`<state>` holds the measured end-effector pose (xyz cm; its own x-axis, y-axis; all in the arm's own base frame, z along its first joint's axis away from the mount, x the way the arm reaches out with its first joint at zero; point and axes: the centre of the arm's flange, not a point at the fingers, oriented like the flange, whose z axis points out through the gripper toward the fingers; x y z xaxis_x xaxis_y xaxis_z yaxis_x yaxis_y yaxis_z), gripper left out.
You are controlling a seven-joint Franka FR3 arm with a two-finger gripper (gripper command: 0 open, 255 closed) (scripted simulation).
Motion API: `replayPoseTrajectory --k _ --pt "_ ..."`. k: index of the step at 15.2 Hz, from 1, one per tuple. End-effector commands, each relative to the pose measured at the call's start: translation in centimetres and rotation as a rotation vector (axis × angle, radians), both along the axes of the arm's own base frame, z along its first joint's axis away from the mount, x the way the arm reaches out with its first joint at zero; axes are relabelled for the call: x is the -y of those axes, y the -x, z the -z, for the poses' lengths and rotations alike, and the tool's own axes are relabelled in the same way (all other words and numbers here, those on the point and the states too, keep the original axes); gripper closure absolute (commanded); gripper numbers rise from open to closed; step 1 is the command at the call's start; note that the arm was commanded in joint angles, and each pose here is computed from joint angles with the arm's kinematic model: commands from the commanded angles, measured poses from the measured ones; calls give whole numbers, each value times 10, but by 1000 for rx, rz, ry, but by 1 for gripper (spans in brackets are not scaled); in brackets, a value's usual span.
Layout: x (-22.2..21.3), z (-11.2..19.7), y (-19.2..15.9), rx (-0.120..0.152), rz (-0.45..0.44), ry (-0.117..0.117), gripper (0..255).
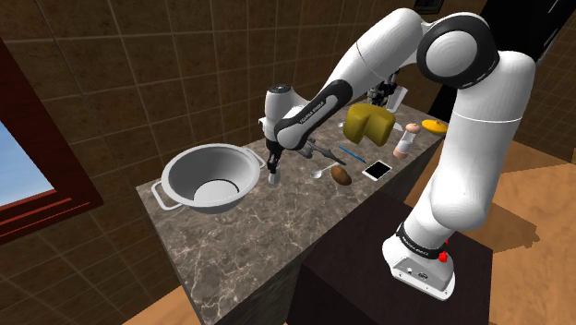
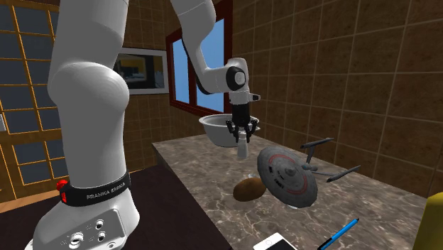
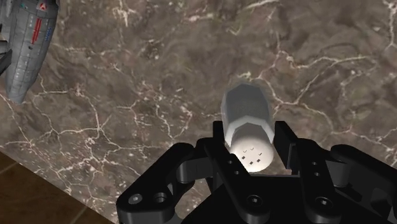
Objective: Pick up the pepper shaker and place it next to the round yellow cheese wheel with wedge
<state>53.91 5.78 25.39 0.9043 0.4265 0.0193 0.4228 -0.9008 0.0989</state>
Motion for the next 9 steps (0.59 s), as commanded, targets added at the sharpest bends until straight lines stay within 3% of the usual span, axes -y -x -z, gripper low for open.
replayPoseTrajectory --k 1,9 --pt "0 -11 0 0 0 0 255" --pt "0 -53 0 0 0 0 255"
